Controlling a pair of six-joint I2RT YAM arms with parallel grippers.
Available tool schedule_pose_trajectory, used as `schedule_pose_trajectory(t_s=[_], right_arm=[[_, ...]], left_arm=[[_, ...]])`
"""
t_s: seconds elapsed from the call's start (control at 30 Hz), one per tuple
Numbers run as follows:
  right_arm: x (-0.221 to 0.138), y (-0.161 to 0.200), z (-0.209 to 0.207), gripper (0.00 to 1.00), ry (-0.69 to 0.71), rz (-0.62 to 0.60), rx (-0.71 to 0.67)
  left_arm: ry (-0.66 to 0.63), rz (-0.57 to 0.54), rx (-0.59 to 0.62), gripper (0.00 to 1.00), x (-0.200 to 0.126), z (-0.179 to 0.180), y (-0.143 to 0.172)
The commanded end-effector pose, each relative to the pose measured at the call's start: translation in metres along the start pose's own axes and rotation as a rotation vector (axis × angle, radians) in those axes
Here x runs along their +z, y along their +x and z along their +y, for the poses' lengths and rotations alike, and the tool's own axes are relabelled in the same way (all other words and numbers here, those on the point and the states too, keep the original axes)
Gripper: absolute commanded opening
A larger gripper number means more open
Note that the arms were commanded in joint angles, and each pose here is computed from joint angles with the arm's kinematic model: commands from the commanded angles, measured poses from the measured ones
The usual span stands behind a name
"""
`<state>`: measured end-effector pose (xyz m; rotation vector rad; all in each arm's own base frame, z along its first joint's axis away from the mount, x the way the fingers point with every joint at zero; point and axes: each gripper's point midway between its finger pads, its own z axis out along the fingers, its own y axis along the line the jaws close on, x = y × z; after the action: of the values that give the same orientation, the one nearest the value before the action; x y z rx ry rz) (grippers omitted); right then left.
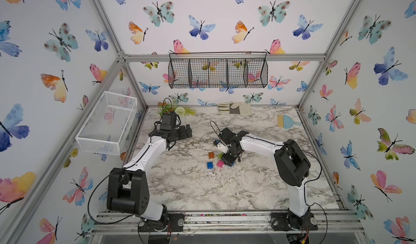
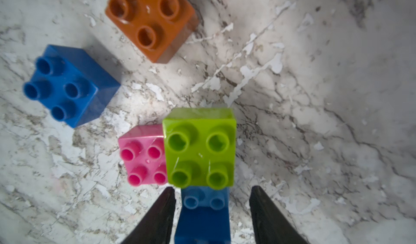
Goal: Assemble the letter y with lego
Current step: Pick up the lego brick from the center of the board, then assemble the lego brick with the lego brick.
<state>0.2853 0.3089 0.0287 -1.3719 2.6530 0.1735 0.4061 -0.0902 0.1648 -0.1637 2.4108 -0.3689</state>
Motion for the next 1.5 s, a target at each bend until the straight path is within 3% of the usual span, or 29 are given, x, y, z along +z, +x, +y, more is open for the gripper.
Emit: schedule_pose_trajectory(t_s=[0.0, 0.33, 0.6, 0.73, 1.0, 1.23, 1.47], right_arm=[[0.013, 0.011, 0.004, 0.57, -0.026, 0.053, 0.003], [0.024, 0.007, -0.002, 0.52, 0.0, 0.066, 0.014], [0.021, 0.003, -0.01, 0.33, 0.045, 0.05, 0.024], [0.002, -0.009, -0.01, 0.25, 0.05, 0.004, 0.026], [-0.036, -0.03, 0.012, 0.22, -0.049, -0.114, -0.062], [-0.026, -0.028, 0.028, 0.22, -0.074, -0.067, -0.168], [-0.015, -0.026, 0.033, 0.22, -0.054, 0.004, -0.184]], left_arm=[[-0.002, -0.006, -0.006, 0.97, -0.004, -0.001, -0.007], [0.0, -0.005, -0.006, 0.97, -0.004, -0.001, -0.007], [0.003, -0.003, -0.008, 0.97, -0.003, -0.002, -0.006], [0.001, -0.007, -0.007, 0.97, -0.005, -0.001, -0.007], [0.004, -0.009, -0.008, 0.97, -0.005, -0.002, -0.008], [0.005, -0.005, -0.007, 0.97, -0.004, -0.002, -0.007], [0.0, -0.005, -0.008, 0.97, -0.004, -0.001, -0.007]])
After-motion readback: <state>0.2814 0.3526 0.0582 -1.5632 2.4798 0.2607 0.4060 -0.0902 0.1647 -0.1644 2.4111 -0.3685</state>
